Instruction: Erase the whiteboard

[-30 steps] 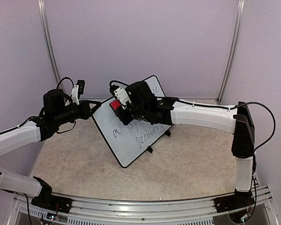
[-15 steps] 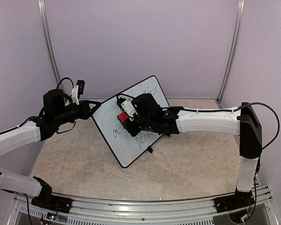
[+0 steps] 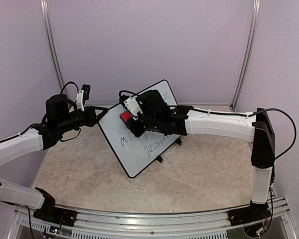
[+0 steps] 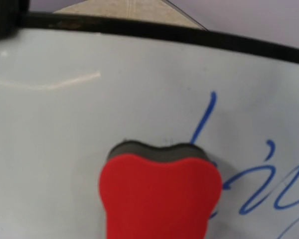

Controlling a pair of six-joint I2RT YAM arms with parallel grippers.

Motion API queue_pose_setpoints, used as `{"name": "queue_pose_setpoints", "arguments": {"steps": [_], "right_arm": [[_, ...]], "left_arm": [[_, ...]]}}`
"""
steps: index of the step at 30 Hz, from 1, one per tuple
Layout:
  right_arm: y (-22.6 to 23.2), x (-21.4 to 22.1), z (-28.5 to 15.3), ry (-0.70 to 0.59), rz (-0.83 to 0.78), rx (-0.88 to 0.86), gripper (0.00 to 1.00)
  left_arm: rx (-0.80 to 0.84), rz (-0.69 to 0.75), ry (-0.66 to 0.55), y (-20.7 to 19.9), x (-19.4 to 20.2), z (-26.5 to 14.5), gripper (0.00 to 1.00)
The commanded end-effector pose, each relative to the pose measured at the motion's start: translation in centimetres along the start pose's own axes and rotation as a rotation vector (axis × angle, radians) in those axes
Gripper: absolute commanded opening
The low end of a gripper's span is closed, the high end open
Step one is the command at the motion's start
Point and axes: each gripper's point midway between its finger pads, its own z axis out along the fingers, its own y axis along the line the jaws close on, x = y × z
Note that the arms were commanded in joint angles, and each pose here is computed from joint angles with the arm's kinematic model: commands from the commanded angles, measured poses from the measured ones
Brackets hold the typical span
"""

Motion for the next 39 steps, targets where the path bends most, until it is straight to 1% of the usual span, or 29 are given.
{"name": "queue_pose_setpoints", "arguments": {"steps": [1, 10, 14, 19, 30, 31, 35, 39], "right_arm": [[1.2, 2.6, 1.0, 0.063, -0.032, -0.01, 0.26], [1.7, 8.1, -0.1, 0.15, -0.021, 0.008, 0.26], [1.1, 8.6, -0.3, 0.159, -0.024, 0.038, 0.26], [-0.2, 7.0, 0.5, 0.14, -0.012, 0.056, 0.26], [-2.7, 0.3, 2.4, 0.044, -0.015, 0.099, 0.27], [-2.8, 0.1, 2.5, 0.042, -0.04, 0.101, 0.27], [-3.5, -0.5, 2.9, 0.03, -0.04, 0.123, 0.27], [-3.5, 1.0, 3.2, 0.064, -0.041, 0.121, 0.27]], "left_arm": [[0.089, 0.074, -0.095, -2.7, -3.1, -0.8, 0.0], [0.094, 0.071, -0.096, -2.8, -3.1, -0.8, 0.0], [0.092, 0.07, -0.094, -2.7, -3.1, -0.7, 0.0], [0.094, 0.069, -0.091, -2.7, -3.0, -0.7, 0.0], [0.091, 0.072, -0.092, -2.7, -3.0, -0.7, 0.0], [0.093, 0.072, -0.092, -2.7, -3.0, -0.7, 0.0], [0.094, 0.071, -0.092, -2.7, -3.0, -0.7, 0.0], [0.094, 0.071, -0.091, -2.7, -3.0, -0.7, 0.0]]}}
